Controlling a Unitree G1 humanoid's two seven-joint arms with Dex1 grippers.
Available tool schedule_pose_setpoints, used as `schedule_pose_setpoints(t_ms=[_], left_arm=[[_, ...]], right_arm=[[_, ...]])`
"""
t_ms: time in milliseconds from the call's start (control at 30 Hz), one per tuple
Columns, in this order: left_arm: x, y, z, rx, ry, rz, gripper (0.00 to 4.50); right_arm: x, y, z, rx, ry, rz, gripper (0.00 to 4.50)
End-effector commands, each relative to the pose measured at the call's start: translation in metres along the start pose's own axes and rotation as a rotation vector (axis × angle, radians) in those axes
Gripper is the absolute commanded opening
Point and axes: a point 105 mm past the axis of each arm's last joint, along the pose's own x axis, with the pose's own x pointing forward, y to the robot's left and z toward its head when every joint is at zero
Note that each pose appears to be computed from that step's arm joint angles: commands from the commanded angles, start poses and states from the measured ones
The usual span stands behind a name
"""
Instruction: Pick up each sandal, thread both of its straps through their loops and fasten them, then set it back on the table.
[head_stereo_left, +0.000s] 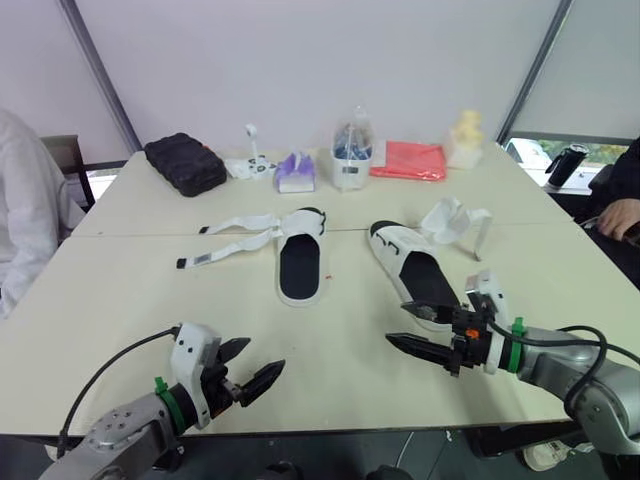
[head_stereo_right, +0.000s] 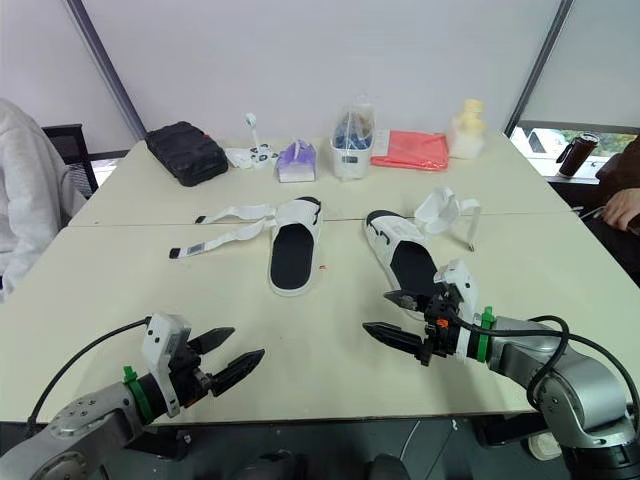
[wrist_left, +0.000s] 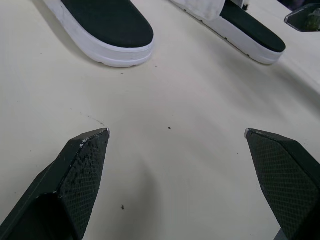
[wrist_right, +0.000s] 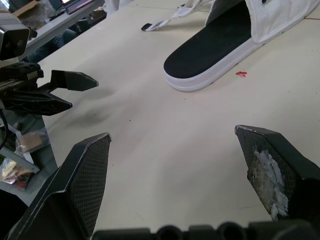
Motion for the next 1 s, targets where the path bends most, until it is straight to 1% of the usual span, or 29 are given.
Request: schedule_pose_setpoints(t_ms=[33,167,400,567,733,800,833,867,900,967,1000], left_arm=[[-0.002,-0.004,0.011,0.039,-0.034,-0.008,4.50],[-0.002,0.000,0.013,0.070,-0.021,0.000,4.50],[-0.001,0.000,0.013,0.056,-0.023,-0.016,4.50],[0.002,0.000,0.017,0.054,-0.035,-0.029,4.50],[0.005,0.000,0.026,0.065,-0.038,-0.069,4.50],[0.004,-0.001,0.031,0.074,-0.028,-0.109,4.50],[0.002,-0.003,0.033,0.081,-0.009,-0.154,4.50],[0.000,-0.006,0.036,0.088,0.011,-0.198,4.50],[-0.002,-0.009,0.039,0.098,0.029,-0.241,4.50],[-0.001,-0.011,0.046,0.112,0.044,-0.288,4.50],[0.000,-0.011,0.050,0.119,0.041,-0.297,4.50]], right_arm=[[0.001,0.000,0.008,-0.033,-0.034,-0.002,4.31],[0.002,-0.001,0.009,-0.039,-0.040,-0.013,4.31],[0.003,-0.003,0.013,-0.063,-0.060,-0.047,4.31],[0.005,-0.011,0.023,-0.124,-0.103,-0.109,4.31],[0.000,-0.024,0.042,-0.257,-0.145,-0.217,4.31],[-0.005,-0.030,0.050,-0.329,-0.154,-0.278,4.31],[-0.009,-0.035,0.056,-0.407,-0.156,-0.333,4.31],[-0.012,-0.041,0.062,-0.495,-0.154,-0.396,4.31],[-0.015,-0.048,0.066,-0.637,-0.115,-0.461,4.31],[-0.014,-0.059,0.069,-0.874,-0.035,-0.527,4.31],[-0.013,-0.065,0.069,-0.951,-0.009,-0.551,4.31]])
